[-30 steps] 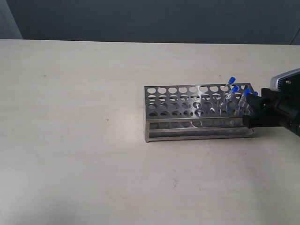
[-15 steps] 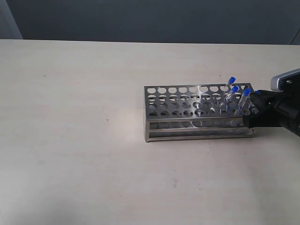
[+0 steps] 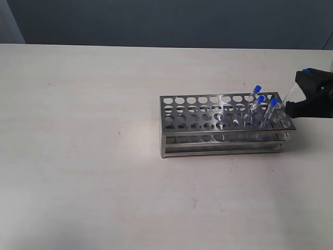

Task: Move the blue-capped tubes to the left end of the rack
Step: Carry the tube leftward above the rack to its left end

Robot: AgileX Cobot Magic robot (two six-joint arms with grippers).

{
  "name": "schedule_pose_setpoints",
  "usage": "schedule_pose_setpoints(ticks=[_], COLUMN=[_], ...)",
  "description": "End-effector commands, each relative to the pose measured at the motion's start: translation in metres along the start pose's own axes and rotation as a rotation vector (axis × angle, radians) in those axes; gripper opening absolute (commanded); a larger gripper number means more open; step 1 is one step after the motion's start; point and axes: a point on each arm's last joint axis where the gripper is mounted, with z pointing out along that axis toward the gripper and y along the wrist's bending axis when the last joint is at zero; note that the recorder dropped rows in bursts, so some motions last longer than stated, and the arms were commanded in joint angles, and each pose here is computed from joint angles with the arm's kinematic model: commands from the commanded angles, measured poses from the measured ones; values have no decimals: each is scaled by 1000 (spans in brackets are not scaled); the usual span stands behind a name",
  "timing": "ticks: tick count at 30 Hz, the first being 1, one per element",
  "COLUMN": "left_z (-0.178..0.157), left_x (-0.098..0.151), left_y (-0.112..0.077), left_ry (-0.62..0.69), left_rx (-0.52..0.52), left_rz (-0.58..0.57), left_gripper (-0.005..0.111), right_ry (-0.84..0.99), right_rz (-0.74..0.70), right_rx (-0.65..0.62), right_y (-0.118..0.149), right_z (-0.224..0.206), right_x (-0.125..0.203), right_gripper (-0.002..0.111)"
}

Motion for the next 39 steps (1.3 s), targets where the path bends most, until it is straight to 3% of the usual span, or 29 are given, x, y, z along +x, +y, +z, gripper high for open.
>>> schedule_pose_setpoints(ticks=[1, 6, 11, 16, 24, 39], left_z=[0, 0, 0, 0, 0, 0], left_x=[-1, -1, -1, -1, -1, 0], left_y=[0, 0, 0, 0, 0, 0], left_ry=[-15, -15, -15, -15, -15, -12], left_rx=[6, 6, 6, 6, 6, 5], left_rz=[1, 1, 1, 1, 1, 1], left_gripper=[0, 0, 0, 0, 0, 0], right_ry=[-160, -205, -178, -125, -6, 33], right_rz=[75, 35, -25, -27, -7, 0], right_rx=[-36, -368, -502, -603, -641, -644], right_y=[4, 38, 75, 107, 123, 124], right_z=[-17, -3, 38, 80, 116, 122], right_x=[-30, -65, -92, -85, -49, -36], right_gripper=[-1, -1, -1, -1, -1, -1])
